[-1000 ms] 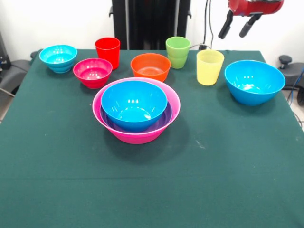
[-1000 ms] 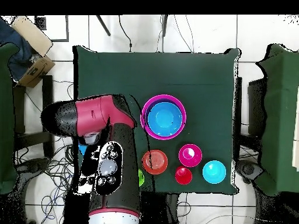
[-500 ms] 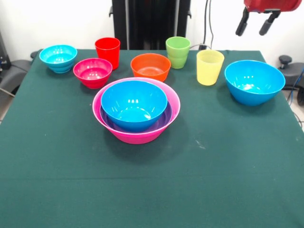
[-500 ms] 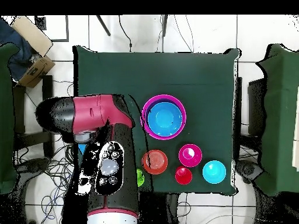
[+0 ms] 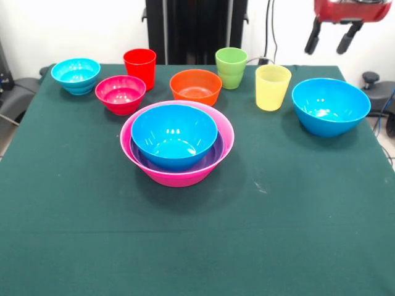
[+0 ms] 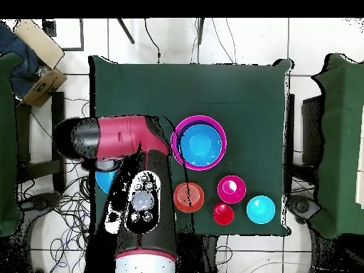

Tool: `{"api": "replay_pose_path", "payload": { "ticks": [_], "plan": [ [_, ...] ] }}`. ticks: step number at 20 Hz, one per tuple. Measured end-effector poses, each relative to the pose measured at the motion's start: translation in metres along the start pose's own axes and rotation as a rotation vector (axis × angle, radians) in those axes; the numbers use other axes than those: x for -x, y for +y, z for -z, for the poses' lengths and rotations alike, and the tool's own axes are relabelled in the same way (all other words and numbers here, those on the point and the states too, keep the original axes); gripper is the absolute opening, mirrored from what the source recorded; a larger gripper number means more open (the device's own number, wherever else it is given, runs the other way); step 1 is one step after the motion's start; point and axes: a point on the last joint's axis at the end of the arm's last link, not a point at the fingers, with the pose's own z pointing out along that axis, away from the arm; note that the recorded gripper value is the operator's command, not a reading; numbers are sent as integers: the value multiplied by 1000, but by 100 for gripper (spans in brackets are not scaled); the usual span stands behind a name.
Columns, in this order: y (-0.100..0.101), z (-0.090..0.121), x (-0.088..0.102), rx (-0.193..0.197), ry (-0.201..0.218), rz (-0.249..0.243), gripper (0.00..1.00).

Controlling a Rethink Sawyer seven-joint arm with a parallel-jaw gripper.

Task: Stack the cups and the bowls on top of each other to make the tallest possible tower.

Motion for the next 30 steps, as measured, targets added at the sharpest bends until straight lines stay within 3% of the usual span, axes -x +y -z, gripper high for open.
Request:
{"api": "replay_pose_path", "payload": {
  "ticks": [7,13,19,30],
  "plan": [
    [-39,-36,16,13,-30,-59,100],
    [-64,-62,13,25,-3,-98,100],
    [-58,-63,11,23,2,-88,100],
    [-19,-44,-3,11,59,-27,100]
  ]
}}
